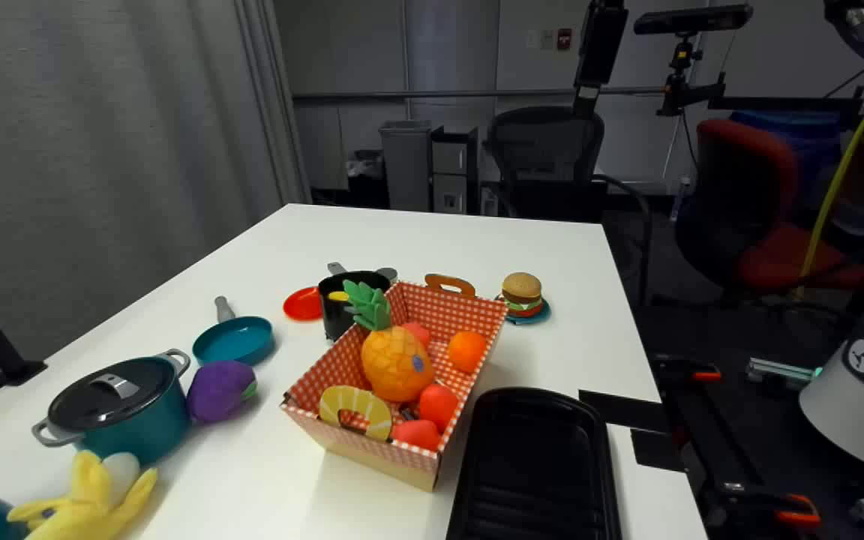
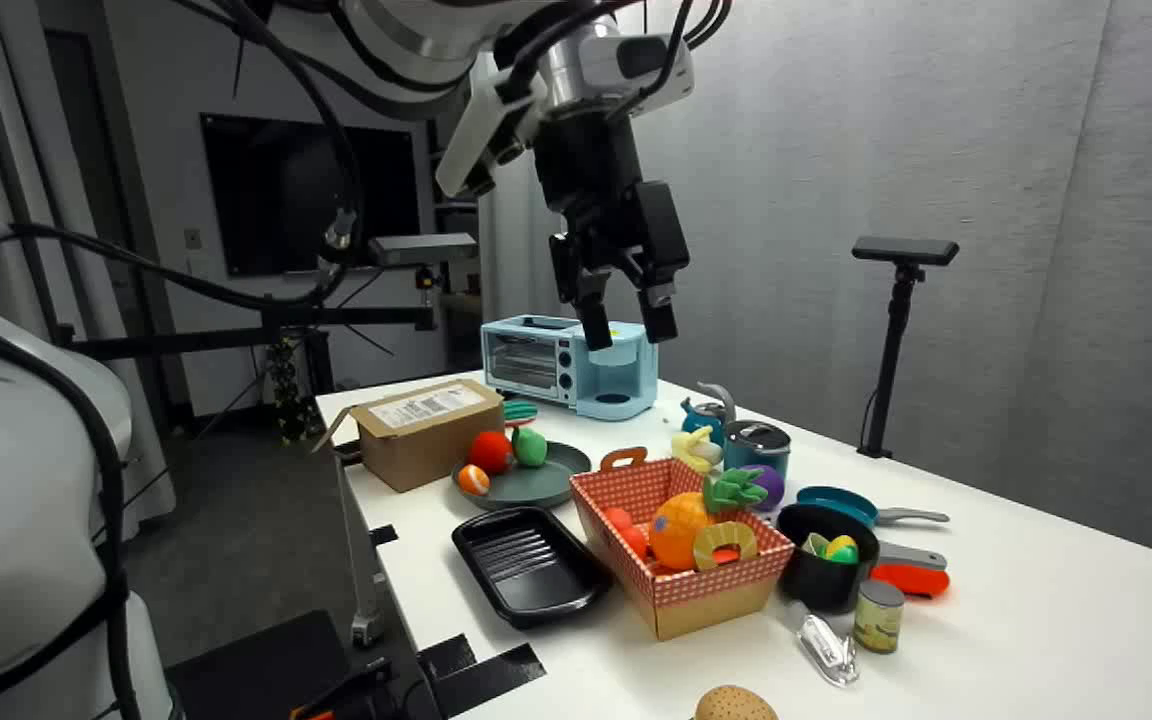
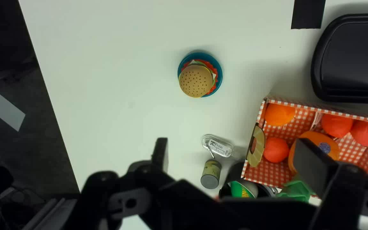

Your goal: Place the pineapple plush toy on the oven tray then move the box to the left

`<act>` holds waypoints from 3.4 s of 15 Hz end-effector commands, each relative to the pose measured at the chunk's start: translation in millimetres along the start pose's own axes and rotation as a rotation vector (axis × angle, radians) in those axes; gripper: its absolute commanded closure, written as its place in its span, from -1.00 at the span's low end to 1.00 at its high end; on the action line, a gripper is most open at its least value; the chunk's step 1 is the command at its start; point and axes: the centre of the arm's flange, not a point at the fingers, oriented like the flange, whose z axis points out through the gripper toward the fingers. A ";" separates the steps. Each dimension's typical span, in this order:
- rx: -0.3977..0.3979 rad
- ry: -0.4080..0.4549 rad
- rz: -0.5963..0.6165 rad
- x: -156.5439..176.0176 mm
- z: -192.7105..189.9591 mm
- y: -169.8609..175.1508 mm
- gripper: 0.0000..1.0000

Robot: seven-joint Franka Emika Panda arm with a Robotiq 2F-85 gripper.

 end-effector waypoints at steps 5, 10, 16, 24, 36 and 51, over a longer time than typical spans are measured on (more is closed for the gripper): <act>0.000 -0.001 0.000 0.2 0.3 -0.1 -1.00; 0.000 -0.001 0.000 0.2 0.3 -0.1 -1.00; 0.000 -0.001 0.000 0.2 0.3 -0.1 -1.00; 0.000 -0.001 0.000 0.2 0.3 -0.1 -1.00; 0.014 0.009 -0.068 31.1 18.5 -11.3 -1.00; 0.118 -0.068 -0.496 120.6 87.8 -148.1 -1.00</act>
